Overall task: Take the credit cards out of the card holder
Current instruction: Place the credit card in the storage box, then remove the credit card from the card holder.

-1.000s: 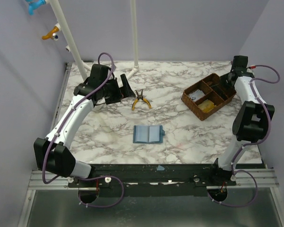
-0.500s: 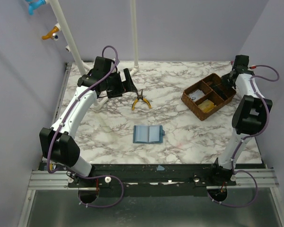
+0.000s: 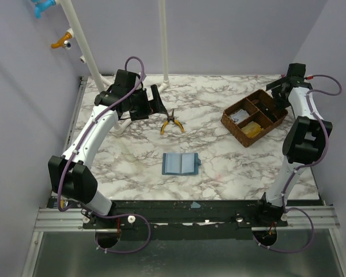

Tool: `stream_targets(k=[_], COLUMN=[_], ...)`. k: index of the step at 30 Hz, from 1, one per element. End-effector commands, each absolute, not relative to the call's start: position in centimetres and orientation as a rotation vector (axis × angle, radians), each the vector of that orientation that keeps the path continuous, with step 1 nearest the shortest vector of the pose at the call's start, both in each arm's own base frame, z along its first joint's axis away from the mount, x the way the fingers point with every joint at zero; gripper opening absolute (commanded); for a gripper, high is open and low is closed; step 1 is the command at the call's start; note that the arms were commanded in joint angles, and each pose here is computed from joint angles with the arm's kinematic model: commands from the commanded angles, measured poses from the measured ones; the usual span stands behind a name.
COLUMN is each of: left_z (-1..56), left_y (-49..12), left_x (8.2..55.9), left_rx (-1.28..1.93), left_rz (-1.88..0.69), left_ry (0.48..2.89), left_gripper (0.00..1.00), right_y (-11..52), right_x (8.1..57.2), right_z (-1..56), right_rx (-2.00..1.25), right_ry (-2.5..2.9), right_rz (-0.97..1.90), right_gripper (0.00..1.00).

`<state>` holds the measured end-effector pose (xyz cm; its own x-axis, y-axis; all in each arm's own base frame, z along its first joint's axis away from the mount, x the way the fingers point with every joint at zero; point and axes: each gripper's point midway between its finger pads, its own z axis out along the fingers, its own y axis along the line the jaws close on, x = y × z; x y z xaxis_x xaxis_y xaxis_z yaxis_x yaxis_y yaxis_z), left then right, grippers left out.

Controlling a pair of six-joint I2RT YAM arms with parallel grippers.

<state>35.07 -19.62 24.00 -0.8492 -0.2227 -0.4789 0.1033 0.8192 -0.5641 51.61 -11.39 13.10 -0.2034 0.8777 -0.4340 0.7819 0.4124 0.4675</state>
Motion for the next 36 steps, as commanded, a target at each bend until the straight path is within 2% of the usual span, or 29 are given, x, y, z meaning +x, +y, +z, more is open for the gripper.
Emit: stream_targets(k=[1, 3, 5, 11, 18, 28, 36], left_z=[24.4, 24.3, 24.2, 24.1, 23.3, 19.7, 15.7], left_y=[-19.5, -19.5, -19.5, -19.3, -18.9, -18.8, -18.7], left_x=[34.4, 34.0, 33.5, 32.0, 28.7, 23.3, 21.5], left_rx=[-0.070, -0.071, -0.070, -0.069, -0.076, -0.053, -0.048], left_rz=[-0.828, -0.838, -0.847, -0.870, -0.894, -0.850, -0.850], left_ry=[2.447, 2.447, 2.452, 2.452, 2.455, 2.528, 2.540], left_gripper=[0.99, 0.99, 0.99, 0.99, 0.99, 0.99, 0.99], right_y=[-11.0, -10.7, -10.2, -6.8, 1.6, 17.9, 26.3], right_x=[51.2, 50.9, 50.5, 49.2, 46.5, 36.6, 28.0], right_z=[13.8, 14.5, 15.0, 17.3, 19.0, 18.4, 15.0], right_rx=[1.370, 1.347, 1.323, 1.203, 0.946, 0.547, 0.317], right_ry=[2.069, 2.080, 2.104, 2.149, 2.268, 2.412, 2.470], right_rz=[0.185, 0.170, 0.152, 0.132, 0.170, 0.376, 0.434], right_gripper=[0.85, 0.96, 1.00, 1.00, 1.00, 1.00, 1.00])
